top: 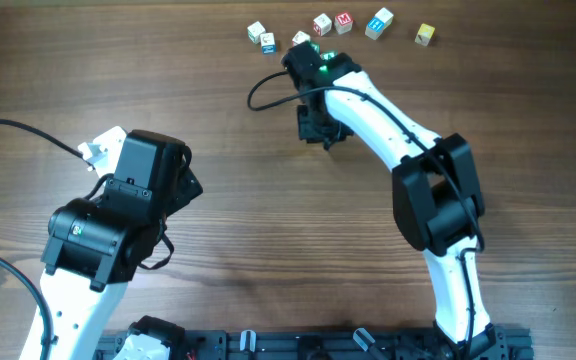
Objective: Form a tower
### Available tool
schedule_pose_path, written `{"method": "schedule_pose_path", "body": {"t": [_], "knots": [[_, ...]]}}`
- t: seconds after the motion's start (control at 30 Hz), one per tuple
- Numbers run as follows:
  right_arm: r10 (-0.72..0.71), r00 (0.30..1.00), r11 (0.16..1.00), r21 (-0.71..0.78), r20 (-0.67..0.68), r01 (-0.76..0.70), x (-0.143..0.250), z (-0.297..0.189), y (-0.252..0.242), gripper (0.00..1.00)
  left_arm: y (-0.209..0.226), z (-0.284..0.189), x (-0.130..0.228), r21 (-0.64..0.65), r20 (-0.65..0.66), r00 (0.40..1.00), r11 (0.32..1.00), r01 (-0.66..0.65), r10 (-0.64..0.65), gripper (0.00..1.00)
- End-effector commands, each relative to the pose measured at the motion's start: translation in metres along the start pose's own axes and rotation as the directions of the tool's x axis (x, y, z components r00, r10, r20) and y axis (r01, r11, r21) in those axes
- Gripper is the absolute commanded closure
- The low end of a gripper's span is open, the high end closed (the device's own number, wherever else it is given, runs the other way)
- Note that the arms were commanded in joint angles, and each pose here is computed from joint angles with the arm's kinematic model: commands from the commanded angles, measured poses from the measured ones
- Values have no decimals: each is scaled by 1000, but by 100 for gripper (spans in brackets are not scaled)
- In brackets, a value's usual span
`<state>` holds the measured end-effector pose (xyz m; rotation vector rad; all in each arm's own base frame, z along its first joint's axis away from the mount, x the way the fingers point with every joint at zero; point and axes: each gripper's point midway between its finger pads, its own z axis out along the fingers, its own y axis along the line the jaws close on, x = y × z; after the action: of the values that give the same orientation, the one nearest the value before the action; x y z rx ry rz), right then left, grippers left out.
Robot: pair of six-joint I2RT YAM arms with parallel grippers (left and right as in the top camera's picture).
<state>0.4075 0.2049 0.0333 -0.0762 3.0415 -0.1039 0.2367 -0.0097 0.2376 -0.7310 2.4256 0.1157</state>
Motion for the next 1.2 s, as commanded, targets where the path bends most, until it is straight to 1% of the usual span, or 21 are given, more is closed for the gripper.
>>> {"method": "schedule_pose_path", "body": {"t": [0.0,0.17,0.27,0.4,0.5,0.6,0.63,0.7,0.87,1.03,1.17], "knots": [[86,996,996,2,1,-86,-11,-8,-28,92,2,2,1,-5,-6,1000,1000,22,-22,0],[140,990,990,-3,-24,-140,-15,-3,-52,92,2,2,1,-5,-6,1000,1000,22,-22,0],[103,993,994,-38,-56,-105,-9,6,-51,92,2,2,1,-5,-6,1000,1000,22,-22,0],[99,990,992,-63,-101,-105,7,28,-47,93,2,2,1,-5,-6,1000,1000,22,-22,0],[98,990,993,-62,-104,-105,10,35,-47,93,2,2,1,-5,-6,1000,1000,22,-22,0],[89,991,993,-63,-102,-95,10,35,-47,93,2,2,1,-5,-6,1000,1000,22,-22,0],[73,992,995,-64,-103,-80,10,35,-47,95,2,2,1,-5,-6,1000,1000,22,-22,0],[46,993,997,-63,-110,-53,12,35,-49,95,2,2,1,-5,-6,1000,1000,22,-22,0],[105,984,992,-50,-142,-114,17,35,-58,96,2,2,1,-5,-6,1000,1000,22,-22,0],[117,974,990,-56,-193,-130,30,25,-57,96,2,2,1,-5,-6,1000,1000,22,-22,0],[125,977,988,-64,-171,-138,25,23,-56,96,2,2,1,-5,-6,1000,1000,22,-22,0]]}}
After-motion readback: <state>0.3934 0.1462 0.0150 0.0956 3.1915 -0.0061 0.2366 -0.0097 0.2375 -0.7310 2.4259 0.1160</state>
